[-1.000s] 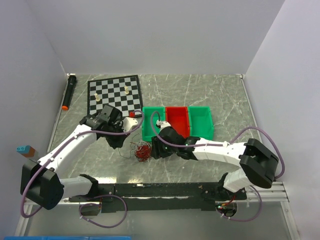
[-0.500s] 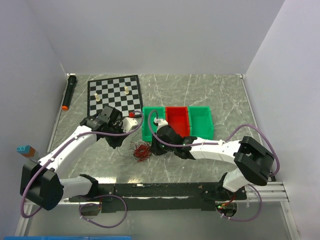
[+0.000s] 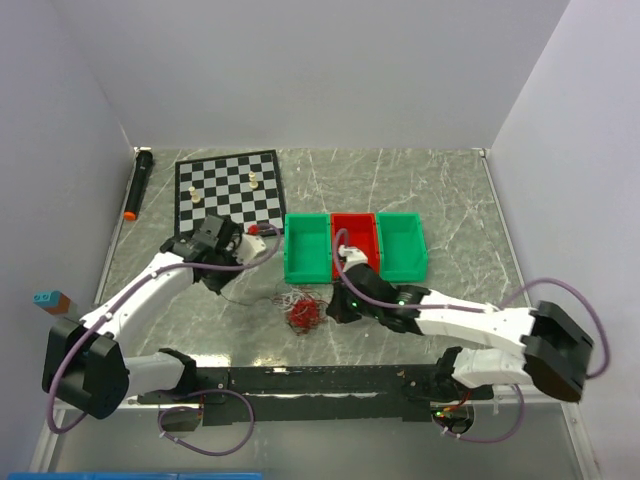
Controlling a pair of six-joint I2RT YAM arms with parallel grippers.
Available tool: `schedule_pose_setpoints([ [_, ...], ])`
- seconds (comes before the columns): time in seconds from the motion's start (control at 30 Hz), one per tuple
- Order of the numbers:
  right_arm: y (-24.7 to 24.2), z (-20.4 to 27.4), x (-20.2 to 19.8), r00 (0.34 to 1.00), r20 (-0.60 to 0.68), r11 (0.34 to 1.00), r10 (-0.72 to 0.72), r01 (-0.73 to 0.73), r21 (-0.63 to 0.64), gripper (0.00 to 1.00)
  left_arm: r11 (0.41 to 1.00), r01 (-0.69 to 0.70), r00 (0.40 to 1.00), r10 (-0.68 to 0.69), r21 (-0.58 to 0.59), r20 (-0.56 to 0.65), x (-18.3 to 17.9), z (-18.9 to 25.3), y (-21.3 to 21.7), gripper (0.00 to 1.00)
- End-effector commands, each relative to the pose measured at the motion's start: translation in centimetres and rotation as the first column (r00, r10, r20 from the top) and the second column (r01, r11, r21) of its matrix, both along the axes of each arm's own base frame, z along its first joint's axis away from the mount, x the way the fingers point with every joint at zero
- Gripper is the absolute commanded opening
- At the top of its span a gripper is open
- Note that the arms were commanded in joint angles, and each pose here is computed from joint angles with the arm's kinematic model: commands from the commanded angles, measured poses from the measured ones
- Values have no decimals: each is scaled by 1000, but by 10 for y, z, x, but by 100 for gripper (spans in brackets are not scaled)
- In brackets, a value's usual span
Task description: Untangle the cables
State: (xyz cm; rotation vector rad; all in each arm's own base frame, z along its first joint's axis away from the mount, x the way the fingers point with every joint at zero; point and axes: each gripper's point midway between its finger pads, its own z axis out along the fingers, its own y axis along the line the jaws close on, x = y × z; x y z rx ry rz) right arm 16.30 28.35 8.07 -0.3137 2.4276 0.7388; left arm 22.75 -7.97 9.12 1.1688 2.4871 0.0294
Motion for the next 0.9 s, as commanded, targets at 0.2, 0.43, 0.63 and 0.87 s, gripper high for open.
schedule_pose_setpoints([
  [0.2, -108, -26, -36, 933, -120, 905, -339, 288, -313, 0, 925, -336, 903, 369, -176, 219, 73, 99, 90, 1],
  [0.43, -137, -43, -54, 895, -158, 849, -417, 321, -420, 0, 837, -349, 802, 499, -421, 329, 96, 186, 100, 1],
  [0.63, -160, -49, -63, 863, -147, 789, -483, 356, -501, 0, 699, -393, 519, 705, -598, 483, 109, 271, 144, 1],
  [0.87, -169, -50, -70, 858, -156, 783, -489, 354, -512, 0, 610, -372, 391, 787, -699, 478, 108, 314, 157, 1],
])
